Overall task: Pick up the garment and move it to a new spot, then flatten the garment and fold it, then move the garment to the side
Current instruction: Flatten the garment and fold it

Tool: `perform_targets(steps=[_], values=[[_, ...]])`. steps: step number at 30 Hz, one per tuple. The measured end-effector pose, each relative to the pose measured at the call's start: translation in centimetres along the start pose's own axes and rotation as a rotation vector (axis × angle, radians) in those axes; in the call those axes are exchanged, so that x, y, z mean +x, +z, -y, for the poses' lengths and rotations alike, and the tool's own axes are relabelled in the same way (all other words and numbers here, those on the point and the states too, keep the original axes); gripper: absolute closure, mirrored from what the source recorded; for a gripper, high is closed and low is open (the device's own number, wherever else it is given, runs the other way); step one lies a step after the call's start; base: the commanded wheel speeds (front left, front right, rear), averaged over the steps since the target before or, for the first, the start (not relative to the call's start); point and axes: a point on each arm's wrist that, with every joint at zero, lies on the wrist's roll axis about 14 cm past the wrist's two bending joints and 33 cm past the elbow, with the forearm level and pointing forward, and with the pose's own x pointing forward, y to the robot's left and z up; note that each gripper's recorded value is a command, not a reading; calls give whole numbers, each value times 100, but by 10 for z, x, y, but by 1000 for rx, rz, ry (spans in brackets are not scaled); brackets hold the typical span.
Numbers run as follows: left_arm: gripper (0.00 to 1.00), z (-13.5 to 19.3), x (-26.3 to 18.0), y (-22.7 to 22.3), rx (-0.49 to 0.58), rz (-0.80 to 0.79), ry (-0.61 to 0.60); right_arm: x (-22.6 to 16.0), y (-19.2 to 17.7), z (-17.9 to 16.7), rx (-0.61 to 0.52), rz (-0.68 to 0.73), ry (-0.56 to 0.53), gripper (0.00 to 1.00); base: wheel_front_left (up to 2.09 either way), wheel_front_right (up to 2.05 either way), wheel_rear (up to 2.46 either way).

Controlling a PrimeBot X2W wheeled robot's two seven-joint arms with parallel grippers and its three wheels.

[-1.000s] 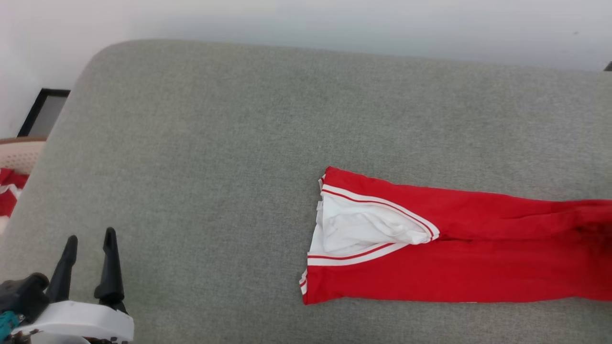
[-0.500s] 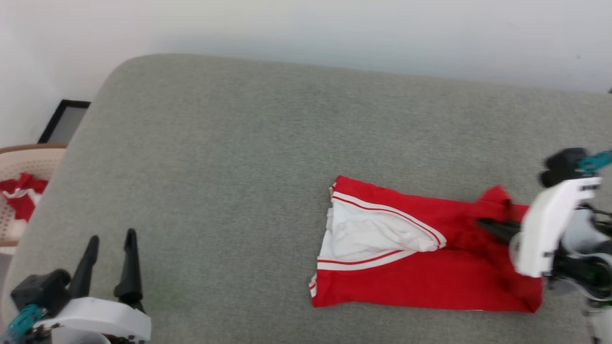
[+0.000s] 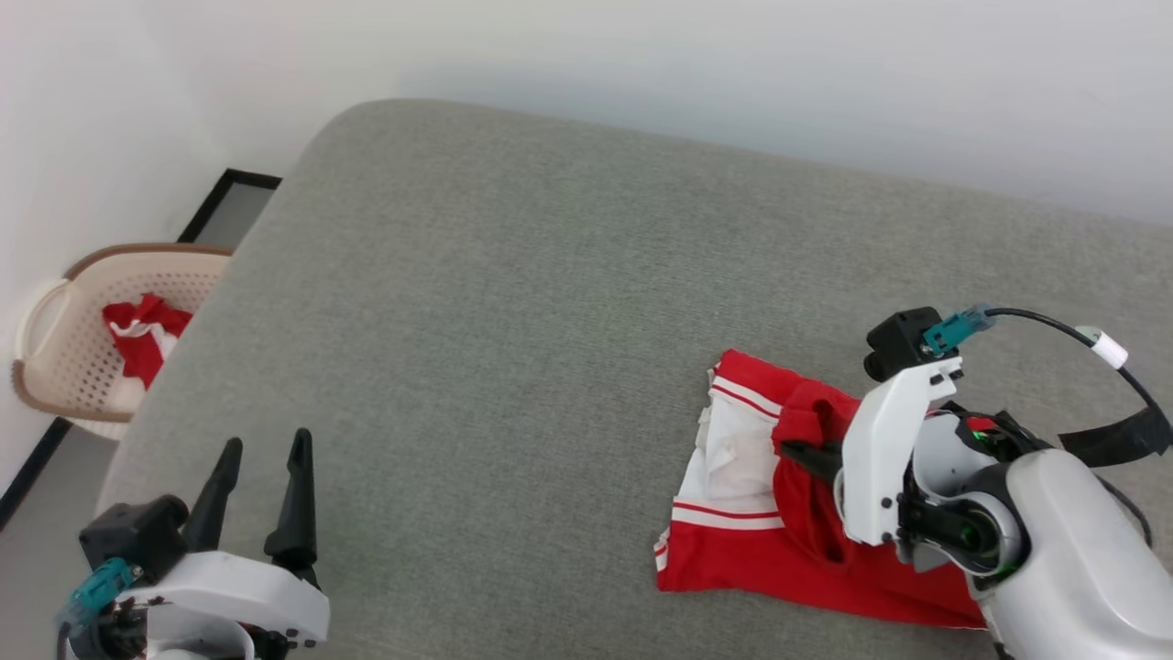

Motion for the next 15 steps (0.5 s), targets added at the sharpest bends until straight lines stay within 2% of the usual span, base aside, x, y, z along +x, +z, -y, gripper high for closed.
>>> perform_targets(steps=[1,2,3,4,5,9,15], values=[[0,-2,-1,0,0,1,6,3,2,-2,-1,6,3,100,0,0,0],[0,-4,-2,0,-1,2,11,6,4,-3,-1,15,5,95,0,0,0],[0,-5,-3,1,-3,5,15,9,4,-4,-11,18,1,65,0,0,0],[0,-6,-4,1,-3,5,19,11,5,-6,-20,20,3,4,0,0,0],[0,-7,-5,1,-4,5,19,12,7,-8,-18,27,8,0,0,0,0],[0,-6,-3,2,-9,10,15,11,10,-11,-26,38,18,0,0,0,0],[0,0,4,3,-5,17,-8,-10,28,4,-22,131,-10,0,0,0,0]])
